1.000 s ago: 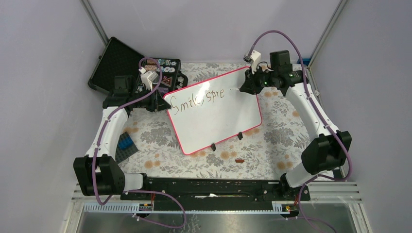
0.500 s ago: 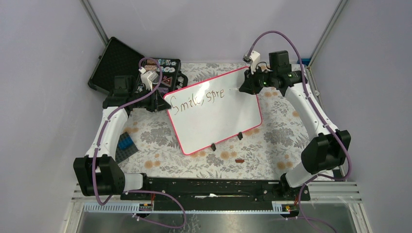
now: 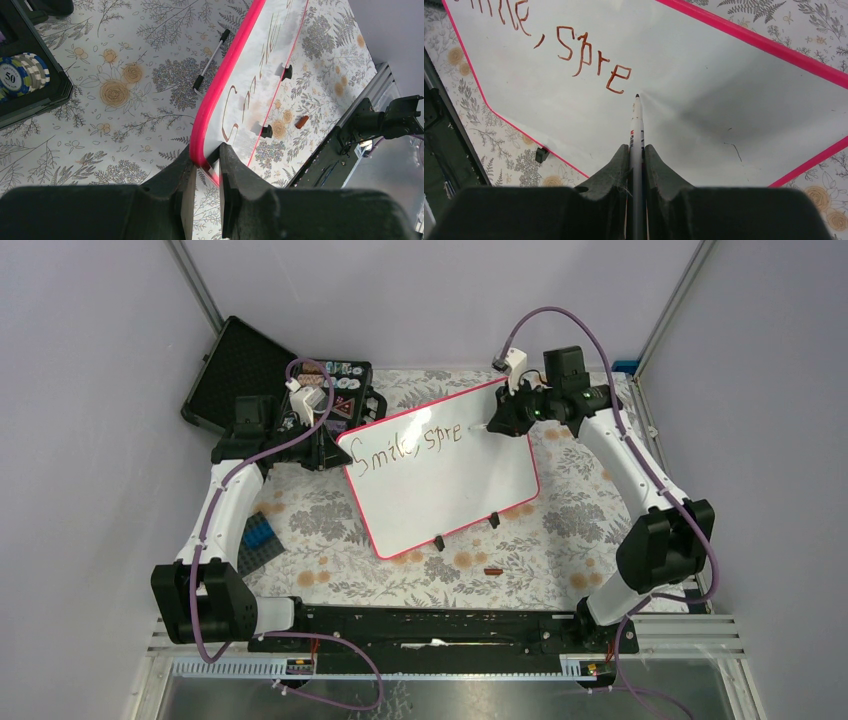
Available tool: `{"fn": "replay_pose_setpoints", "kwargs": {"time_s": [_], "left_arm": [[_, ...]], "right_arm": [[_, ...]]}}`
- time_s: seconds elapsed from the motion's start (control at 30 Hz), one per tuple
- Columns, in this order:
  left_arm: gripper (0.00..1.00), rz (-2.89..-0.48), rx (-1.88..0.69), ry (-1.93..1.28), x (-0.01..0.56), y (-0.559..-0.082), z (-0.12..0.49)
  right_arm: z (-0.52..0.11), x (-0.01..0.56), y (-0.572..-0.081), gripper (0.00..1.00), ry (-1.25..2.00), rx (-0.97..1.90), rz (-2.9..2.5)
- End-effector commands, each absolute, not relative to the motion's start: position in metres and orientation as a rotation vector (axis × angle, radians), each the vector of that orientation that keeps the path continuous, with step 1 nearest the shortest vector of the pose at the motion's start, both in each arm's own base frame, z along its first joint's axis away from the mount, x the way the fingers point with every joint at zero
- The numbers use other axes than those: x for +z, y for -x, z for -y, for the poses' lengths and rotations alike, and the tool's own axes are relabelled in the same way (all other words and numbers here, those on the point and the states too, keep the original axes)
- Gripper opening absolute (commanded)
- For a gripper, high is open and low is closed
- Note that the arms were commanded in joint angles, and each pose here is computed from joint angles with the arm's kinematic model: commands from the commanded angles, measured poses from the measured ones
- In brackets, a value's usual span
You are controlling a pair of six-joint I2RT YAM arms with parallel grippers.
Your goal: Write a sentence on the whiteboard
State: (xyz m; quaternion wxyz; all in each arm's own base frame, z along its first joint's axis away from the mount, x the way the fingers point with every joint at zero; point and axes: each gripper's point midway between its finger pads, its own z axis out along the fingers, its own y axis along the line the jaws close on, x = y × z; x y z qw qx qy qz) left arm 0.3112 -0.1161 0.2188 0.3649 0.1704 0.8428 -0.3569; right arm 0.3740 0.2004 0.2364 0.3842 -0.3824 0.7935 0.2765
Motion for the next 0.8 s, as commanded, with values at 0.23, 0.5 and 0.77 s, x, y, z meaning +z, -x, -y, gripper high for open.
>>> {"fn": "replay_pose_setpoints", "kwargs": {"time_s": [0.23, 0.5, 0.77], "left_arm": [[0.0, -2.101, -0.789, -0.507, 0.226, -0.324, 0.109], [0.0, -2.104, -0.791, -0.506, 0.225, -0.324, 0.109], [0.0, -2.105, -0.79, -0.506, 0.224, -0.324, 0.109]], "right_arm": [[-0.21, 0.25, -0.392, 0.0, 0.961, 0.673, -1.974], [-0.217, 0.253, -0.392, 0.0, 0.978, 0.674, -1.961], [-0.219, 0.246, -0.389, 0.0, 0.992, 0.672, -1.975]]}}
